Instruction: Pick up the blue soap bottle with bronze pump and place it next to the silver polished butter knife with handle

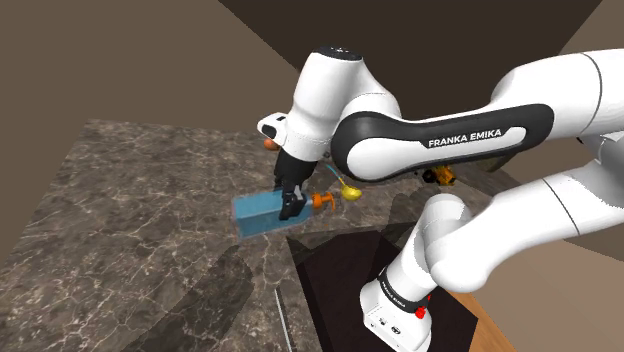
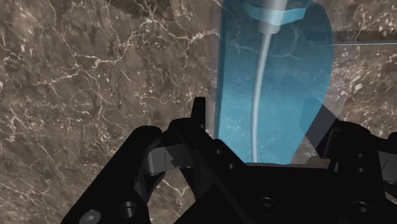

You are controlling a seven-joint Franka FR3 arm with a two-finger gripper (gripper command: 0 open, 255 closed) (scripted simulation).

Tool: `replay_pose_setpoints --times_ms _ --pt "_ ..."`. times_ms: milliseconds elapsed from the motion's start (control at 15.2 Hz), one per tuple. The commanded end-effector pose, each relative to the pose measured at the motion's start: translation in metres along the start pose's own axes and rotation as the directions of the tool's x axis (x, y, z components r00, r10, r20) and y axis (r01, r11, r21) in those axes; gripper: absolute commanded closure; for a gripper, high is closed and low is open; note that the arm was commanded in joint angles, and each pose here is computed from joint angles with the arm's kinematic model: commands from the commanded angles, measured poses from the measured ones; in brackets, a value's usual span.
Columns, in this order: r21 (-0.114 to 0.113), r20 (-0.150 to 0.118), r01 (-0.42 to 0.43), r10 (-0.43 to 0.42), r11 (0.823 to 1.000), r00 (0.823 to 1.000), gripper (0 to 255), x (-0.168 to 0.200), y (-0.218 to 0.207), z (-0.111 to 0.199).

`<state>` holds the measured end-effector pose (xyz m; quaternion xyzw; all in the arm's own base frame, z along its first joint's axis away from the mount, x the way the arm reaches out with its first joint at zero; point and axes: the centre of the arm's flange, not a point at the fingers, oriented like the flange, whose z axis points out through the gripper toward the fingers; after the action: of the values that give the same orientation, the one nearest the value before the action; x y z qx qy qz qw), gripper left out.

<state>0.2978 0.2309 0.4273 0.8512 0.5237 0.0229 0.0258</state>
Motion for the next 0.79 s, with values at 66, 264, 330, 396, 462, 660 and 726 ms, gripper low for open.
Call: replay_pose_setpoints --times_ms 66,264,330,396,462,660,726 --pt "0.000 0.000 0.000 0.000 1.000 1.000 255 0.007 -0.011 -0.011" --pt "0.000 0.000 0.000 0.000 1.000 1.000 255 0.029 -0.044 -0.014" --pt "0.000 0.000 0.000 0.000 1.000 1.000 255 0.036 -0.055 -0.014" --pt "0.000 0.000 0.000 0.000 1.000 1.000 255 0.043 -0.066 -0.015" --pt "0.000 0.000 0.000 0.000 1.000 1.000 255 0.051 -0.077 -0.016" --pt "0.000 0.000 0.000 0.000 1.000 1.000 255 0.073 -0.110 -0.018" --pt "0.000 0.000 0.000 0.000 1.000 1.000 255 0.080 -0.121 -0.019"
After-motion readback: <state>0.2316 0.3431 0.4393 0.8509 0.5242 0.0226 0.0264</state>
